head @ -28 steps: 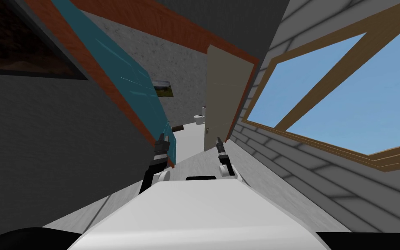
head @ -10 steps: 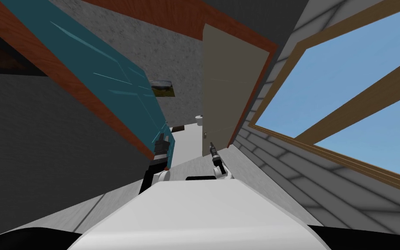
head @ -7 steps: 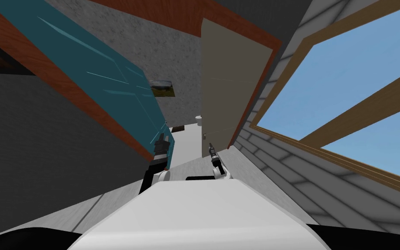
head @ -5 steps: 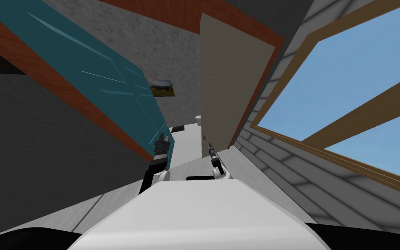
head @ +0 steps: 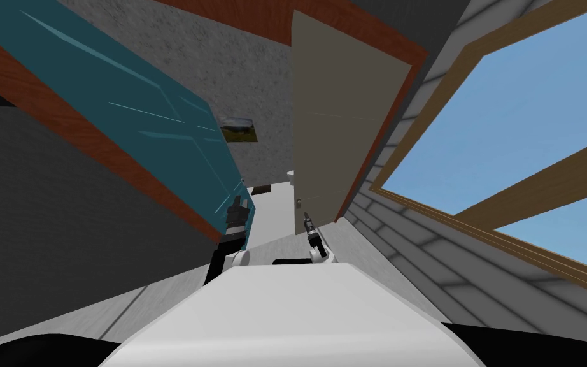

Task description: Push the door open

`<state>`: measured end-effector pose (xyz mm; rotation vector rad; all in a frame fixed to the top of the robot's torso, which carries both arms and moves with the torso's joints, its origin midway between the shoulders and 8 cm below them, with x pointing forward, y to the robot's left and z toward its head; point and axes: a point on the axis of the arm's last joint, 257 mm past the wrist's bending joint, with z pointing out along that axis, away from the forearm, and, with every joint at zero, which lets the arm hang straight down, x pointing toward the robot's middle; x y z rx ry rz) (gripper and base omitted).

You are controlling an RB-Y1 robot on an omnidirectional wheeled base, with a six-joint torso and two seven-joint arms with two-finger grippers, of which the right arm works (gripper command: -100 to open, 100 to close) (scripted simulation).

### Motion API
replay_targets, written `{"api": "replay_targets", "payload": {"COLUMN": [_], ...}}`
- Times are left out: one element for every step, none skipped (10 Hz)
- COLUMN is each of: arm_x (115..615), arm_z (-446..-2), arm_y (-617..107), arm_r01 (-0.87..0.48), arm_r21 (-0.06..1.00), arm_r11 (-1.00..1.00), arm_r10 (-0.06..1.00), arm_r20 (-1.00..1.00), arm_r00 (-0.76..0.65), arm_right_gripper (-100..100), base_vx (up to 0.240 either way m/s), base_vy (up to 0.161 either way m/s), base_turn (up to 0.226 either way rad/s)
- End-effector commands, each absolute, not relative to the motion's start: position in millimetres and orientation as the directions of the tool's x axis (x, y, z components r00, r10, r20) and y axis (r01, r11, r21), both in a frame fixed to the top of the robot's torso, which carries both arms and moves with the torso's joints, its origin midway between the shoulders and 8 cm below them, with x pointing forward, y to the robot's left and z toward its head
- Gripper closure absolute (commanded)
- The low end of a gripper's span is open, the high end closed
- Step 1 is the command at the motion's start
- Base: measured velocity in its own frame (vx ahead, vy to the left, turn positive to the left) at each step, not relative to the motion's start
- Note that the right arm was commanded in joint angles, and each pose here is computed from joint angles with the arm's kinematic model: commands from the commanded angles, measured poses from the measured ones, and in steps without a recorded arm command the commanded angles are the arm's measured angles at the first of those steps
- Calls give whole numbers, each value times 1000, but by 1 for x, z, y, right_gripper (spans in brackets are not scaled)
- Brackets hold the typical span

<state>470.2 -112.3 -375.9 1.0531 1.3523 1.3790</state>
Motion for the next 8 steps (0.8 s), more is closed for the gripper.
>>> {"api": "replay_targets", "payload": {"arm_x": [469, 468, 467, 468, 469, 469, 469, 469], "arm_z": [-382, -384, -388, -387, -390, -391, -392, -393], "arm_y": [-105, -103, -96, -101, -117, -123, -125, -130], "arm_r01": [-25, -20, -8, -14, -14, -14, -14, -13], "arm_r21": [1000, 1000, 1000, 1000, 999, 999, 999, 999], "arm_r11": [8, 7, 3, 5, 32, 42, 46, 52], "arm_r10": [972, 971, 969, 970, 971, 972, 972, 972], "arm_r20": [-14, -11, -5, -9, -35, -44, -48, -53], "arm_r00": [-234, -238, -246, -242, -236, -233, -231, -228], "arm_right_gripper": [-100, -100, -100, -100, -100, -100, -100, -100], "base_vx": [125, 99, 113, 58, 105, 149, 155, 152], "base_vy": [-98, -63, -70, -36, 16, 51, 49, 42], "base_turn": [30, 12, 33, 14, 24, 32, 12, 16]}}
